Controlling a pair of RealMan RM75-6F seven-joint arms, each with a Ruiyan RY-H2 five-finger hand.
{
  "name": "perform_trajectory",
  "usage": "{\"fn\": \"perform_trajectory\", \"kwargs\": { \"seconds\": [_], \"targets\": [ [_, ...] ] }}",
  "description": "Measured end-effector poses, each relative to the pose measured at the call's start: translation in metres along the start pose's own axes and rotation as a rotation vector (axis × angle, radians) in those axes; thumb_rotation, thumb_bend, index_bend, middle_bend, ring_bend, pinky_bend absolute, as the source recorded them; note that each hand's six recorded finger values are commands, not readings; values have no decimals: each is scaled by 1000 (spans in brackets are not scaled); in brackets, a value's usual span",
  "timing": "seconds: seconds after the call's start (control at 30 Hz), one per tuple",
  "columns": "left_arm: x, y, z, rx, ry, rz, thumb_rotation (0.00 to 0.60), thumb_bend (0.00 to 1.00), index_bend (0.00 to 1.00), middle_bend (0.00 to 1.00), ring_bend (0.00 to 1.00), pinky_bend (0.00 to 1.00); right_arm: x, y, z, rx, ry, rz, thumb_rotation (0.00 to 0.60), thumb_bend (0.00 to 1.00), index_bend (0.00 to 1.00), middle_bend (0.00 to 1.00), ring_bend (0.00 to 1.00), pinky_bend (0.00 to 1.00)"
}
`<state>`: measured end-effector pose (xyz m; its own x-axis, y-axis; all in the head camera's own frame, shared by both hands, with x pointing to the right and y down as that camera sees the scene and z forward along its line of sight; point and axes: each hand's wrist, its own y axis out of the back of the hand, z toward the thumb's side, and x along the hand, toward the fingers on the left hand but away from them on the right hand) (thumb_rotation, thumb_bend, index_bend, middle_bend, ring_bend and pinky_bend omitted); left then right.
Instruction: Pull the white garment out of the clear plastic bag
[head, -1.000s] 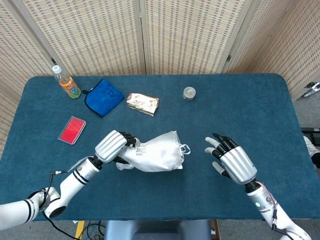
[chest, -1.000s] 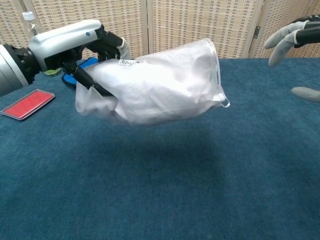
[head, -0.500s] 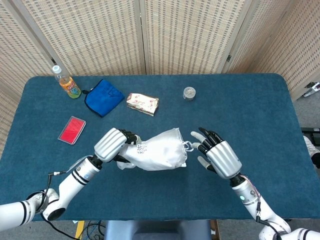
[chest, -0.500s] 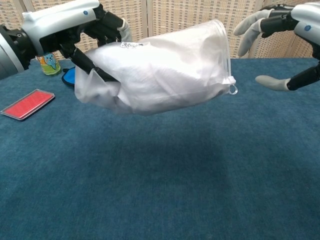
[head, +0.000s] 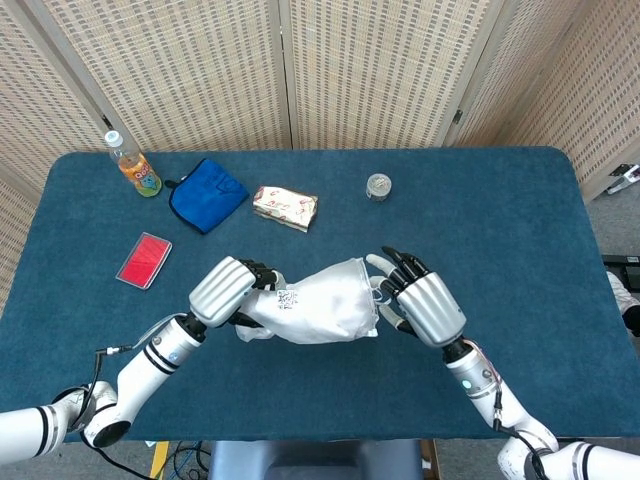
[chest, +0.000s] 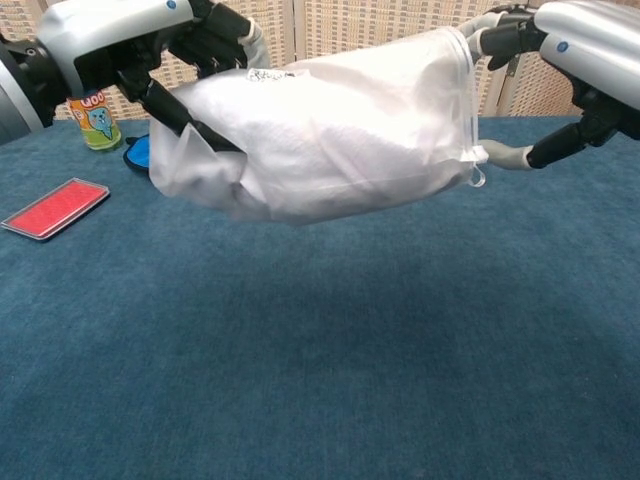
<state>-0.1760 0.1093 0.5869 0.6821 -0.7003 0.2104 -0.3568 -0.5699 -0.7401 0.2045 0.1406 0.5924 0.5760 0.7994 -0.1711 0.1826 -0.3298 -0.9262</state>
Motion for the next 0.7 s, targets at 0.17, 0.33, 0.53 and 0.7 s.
{"fn": "perform_trajectory", "kwargs": {
  "seconds": [0.17,0.33,0.53,0.7],
  "targets": [
    [0,2,3,0,-2,1,600,234,526,577,572,618,-2,-5,1,-14,-3,5,600,294,388,191,88,252],
    [1,2,7,-3,-7,0,600,234,525,577,572,618,-7,-7,5,-35,0,-4,600,295,387,191,89,252],
    [2,3,12,-2,-13,1,600,234,524,577,571,618,-14,-9,9,-51,-2,-25,600,295,388,194,88,252],
    [2,3,14,-3,-15,0,600,233,522,577,571,621,-19,-12,12,-59,-8,-35,600,296,388,200,88,252]
  ]
}}
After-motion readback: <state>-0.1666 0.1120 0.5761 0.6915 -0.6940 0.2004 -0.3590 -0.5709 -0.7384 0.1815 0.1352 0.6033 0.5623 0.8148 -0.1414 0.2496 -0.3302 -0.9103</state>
